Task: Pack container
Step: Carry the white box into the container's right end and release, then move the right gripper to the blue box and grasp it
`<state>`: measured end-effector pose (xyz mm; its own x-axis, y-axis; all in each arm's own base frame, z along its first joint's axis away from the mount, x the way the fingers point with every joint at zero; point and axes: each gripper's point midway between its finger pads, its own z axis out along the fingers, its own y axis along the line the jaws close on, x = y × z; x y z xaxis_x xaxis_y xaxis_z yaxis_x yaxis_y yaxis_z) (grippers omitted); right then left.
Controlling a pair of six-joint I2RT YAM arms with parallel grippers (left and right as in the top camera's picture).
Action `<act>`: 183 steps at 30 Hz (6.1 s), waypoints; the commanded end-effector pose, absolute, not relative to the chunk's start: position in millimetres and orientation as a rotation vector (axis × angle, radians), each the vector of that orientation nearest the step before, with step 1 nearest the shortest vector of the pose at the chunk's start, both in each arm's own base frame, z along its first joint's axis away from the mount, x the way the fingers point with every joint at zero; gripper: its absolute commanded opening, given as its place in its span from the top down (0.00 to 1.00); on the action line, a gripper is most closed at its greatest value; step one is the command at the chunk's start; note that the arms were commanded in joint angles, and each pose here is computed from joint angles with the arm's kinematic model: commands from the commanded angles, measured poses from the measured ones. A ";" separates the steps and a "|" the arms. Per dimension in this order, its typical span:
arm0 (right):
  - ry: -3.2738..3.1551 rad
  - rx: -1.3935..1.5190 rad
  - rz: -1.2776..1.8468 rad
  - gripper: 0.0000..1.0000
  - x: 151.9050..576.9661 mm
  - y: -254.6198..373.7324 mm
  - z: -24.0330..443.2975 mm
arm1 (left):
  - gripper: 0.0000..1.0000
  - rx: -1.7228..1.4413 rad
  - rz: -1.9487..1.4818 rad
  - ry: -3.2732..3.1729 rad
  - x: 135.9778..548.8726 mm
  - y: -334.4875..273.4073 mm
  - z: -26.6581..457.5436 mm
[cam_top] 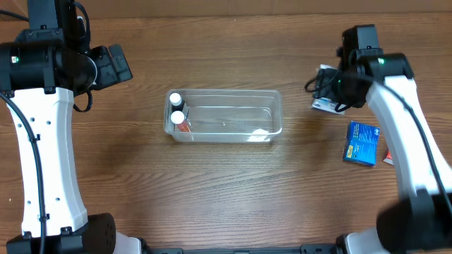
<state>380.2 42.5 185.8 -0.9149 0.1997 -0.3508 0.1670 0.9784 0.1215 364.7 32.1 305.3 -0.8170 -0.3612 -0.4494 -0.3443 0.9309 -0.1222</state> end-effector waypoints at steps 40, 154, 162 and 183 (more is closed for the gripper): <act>2.868 -0.182 0.190 0.12 373.8 187.4 111.1 | 0.00 -0.480 -0.056 2.604 362.1 30.1 309.1; 3.027 0.565 -0.135 0.00 311.3 -93.8 22.4 | 0.00 -0.448 -0.048 2.599 364.2 30.4 310.3; 3.026 0.565 -0.135 0.00 308.3 -93.0 14.2 | 0.00 -0.449 -0.048 2.600 364.0 30.4 310.1; 3.012 0.571 -0.181 0.00 311.4 -99.1 18.1 | 0.00 -0.444 -0.047 2.601 363.8 30.4 310.0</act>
<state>306.3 -93.3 17.7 -0.9324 0.3550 -0.0686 0.3602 0.9284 -0.0916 366.5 32.3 306.2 -0.8208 -0.3403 -0.4589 -0.3254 0.9387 -0.1140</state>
